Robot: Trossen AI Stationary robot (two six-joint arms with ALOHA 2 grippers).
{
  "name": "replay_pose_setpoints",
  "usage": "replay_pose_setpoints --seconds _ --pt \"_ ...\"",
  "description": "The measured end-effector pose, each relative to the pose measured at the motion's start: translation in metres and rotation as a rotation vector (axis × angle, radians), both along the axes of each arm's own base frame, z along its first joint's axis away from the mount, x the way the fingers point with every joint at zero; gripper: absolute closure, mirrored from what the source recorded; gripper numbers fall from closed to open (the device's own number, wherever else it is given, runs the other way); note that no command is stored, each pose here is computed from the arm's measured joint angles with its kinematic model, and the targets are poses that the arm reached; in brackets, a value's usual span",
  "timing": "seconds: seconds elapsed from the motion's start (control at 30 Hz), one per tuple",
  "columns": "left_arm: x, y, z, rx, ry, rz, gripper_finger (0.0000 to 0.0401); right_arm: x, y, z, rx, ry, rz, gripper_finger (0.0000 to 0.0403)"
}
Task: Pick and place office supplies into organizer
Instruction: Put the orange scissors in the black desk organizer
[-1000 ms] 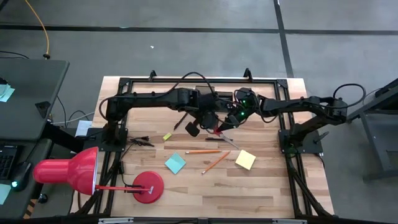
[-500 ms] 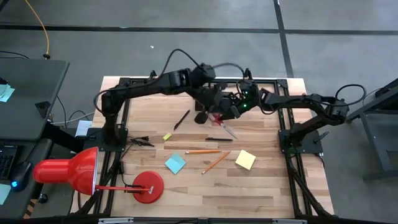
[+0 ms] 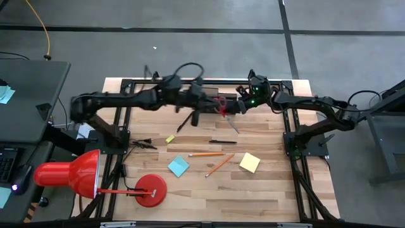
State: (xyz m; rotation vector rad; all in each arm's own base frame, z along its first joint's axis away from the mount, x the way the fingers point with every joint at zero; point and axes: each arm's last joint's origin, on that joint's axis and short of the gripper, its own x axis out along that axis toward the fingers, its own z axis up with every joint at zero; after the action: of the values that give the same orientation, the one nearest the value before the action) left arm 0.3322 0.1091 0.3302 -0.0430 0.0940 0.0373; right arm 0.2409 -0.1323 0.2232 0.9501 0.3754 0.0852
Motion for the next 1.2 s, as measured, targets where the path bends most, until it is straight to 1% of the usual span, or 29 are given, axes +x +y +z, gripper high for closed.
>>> replay_pose_setpoints --seconds 0.13,0.2,0.27,0.37,0.5,0.57,0.67,0.77,0.87,1.0,1.2 --pt "-0.026 -0.007 -0.015 -0.031 0.031 0.093 0.0394 0.002 -0.003 0.003 -0.063 -0.031 -0.059 0.0398" --pt "-0.038 -0.011 -0.023 -0.071 0.031 0.126 0.0394 0.004 -0.004 0.005 -0.128 -0.051 -0.103 0.0398" --pt "-0.047 -0.013 -0.028 -0.088 -0.029 0.157 0.0394 0.005 -0.006 0.007 -0.196 -0.066 -0.163 0.0398" --pt "-0.059 -0.016 -0.043 -0.145 -0.106 0.178 0.0394 0.009 -0.012 0.011 -0.270 -0.062 -0.244 0.0398" --pt "-0.074 -0.020 -0.062 -0.226 -0.255 0.178 0.0394 0.022 -0.023 0.018 -0.364 -0.061 -0.297 0.0398" --pt "-0.079 -0.021 -0.071 -0.264 -0.278 0.172 0.0394 0.031 -0.029 0.020 -0.416 -0.054 -0.315 0.0398" --pt "-0.083 -0.023 -0.080 -0.303 -0.274 0.169 0.0394 0.041 -0.041 0.021 -0.492 -0.029 -0.366 0.0398" --pt "-0.083 -0.024 -0.080 -0.308 -0.274 0.141 0.0394 0.049 -0.052 0.021 -0.568 -0.002 -0.430 0.0398" --pt "-0.083 -0.024 -0.079 -0.307 -0.281 0.129 0.0394 0.058 -0.058 0.023 -0.628 -0.009 -0.458 0.0398" --pt "-0.084 -0.025 -0.076 -0.303 -0.290 0.118 0.0394 0.069 -0.069 0.024 -0.661 -0.041 -0.475 0.0398" --pt "-0.084 -0.026 -0.077 -0.313 -0.285 0.093 0.0394 0.087 -0.081 0.014 -0.718 -0.036 -0.469 0.0398"
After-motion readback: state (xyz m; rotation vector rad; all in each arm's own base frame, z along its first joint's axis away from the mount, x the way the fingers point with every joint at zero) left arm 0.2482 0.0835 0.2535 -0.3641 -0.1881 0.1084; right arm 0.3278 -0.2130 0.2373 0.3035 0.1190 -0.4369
